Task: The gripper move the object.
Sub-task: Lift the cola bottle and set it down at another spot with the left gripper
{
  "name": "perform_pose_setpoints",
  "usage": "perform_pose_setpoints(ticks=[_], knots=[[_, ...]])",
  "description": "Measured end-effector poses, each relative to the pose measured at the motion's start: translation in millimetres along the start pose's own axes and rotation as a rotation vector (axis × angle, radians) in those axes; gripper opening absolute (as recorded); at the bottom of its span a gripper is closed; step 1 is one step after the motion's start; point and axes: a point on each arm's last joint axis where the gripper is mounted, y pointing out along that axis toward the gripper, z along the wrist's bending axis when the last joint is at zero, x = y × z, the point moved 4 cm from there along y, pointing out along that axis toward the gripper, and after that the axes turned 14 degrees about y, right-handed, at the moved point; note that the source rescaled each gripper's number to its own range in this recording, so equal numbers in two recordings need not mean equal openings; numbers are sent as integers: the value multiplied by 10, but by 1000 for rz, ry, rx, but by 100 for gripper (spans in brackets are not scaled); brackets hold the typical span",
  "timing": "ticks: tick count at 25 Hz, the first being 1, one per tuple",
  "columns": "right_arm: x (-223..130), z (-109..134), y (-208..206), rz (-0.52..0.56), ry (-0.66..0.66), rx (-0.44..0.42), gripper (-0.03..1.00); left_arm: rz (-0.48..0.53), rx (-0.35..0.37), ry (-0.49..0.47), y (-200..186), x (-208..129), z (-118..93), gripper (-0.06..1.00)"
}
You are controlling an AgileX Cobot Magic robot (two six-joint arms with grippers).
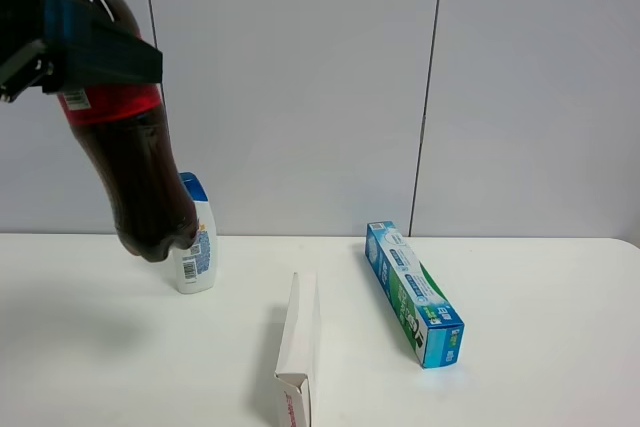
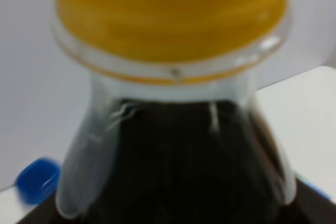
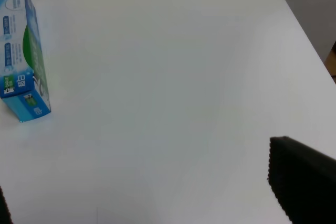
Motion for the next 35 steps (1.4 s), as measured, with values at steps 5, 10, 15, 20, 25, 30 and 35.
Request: perform_pose_setpoints(ticks=[5, 10, 15, 20, 25, 30, 35], knots=[[0, 0, 0, 0, 0, 0, 100, -48, -72, -4, 46, 212, -180, 0], [0, 0, 0, 0, 0, 0, 100, -22, -133, 17, 265, 226, -353, 0], [0, 0, 0, 0, 0, 0, 100, -46, -185, 25, 531, 283, -513, 0], [0, 0, 0, 0, 0, 0, 100, -43, -257, 33, 774, 298, -774, 0], [0, 0, 0, 0, 0, 0, 100, -42, -332, 1, 916, 207, -1078, 0], [0, 0, 0, 0, 0, 0, 100, -42, -385, -55, 1042, 62, -1341, 0], [0, 0, 0, 0, 0, 0, 100, -49, -395, -74, 1201, -104, -1427, 0]])
